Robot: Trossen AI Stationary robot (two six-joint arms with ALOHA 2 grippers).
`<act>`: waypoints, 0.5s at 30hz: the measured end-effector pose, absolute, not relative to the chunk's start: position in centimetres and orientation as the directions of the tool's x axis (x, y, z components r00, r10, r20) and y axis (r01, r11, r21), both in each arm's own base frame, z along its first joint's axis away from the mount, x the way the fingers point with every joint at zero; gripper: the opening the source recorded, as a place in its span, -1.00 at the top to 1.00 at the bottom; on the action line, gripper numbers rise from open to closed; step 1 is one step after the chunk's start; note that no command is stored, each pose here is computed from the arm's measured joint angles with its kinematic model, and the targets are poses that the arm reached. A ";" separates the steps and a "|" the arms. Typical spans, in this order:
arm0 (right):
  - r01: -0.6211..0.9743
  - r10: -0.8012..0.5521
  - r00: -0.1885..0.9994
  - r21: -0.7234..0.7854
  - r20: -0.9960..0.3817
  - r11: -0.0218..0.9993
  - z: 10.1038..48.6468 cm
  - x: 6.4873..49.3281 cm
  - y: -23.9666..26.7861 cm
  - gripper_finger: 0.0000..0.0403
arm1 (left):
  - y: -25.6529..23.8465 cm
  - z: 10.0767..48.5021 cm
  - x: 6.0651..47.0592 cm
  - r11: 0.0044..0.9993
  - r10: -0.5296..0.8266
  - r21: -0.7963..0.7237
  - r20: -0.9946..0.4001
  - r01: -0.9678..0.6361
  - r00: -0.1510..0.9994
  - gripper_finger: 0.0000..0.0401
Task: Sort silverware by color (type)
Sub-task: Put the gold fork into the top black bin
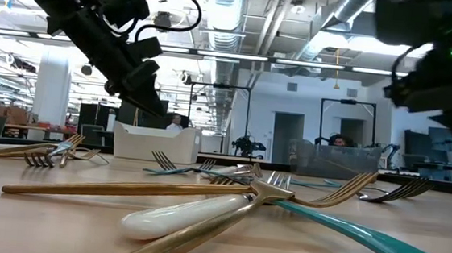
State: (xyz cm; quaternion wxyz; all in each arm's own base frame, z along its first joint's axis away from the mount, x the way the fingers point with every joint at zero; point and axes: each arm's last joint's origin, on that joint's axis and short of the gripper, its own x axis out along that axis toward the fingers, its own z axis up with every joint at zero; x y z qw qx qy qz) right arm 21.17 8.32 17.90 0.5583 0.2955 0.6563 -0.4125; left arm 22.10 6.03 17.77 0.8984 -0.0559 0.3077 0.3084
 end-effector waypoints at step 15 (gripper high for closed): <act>0.923 0.045 -0.158 -0.131 -0.986 0.361 16.7 19.5 15.0 0.41 | 6.0 17.7 22.1 0.807 0.511 0.082 -0.591 -0.584 0.624 0.16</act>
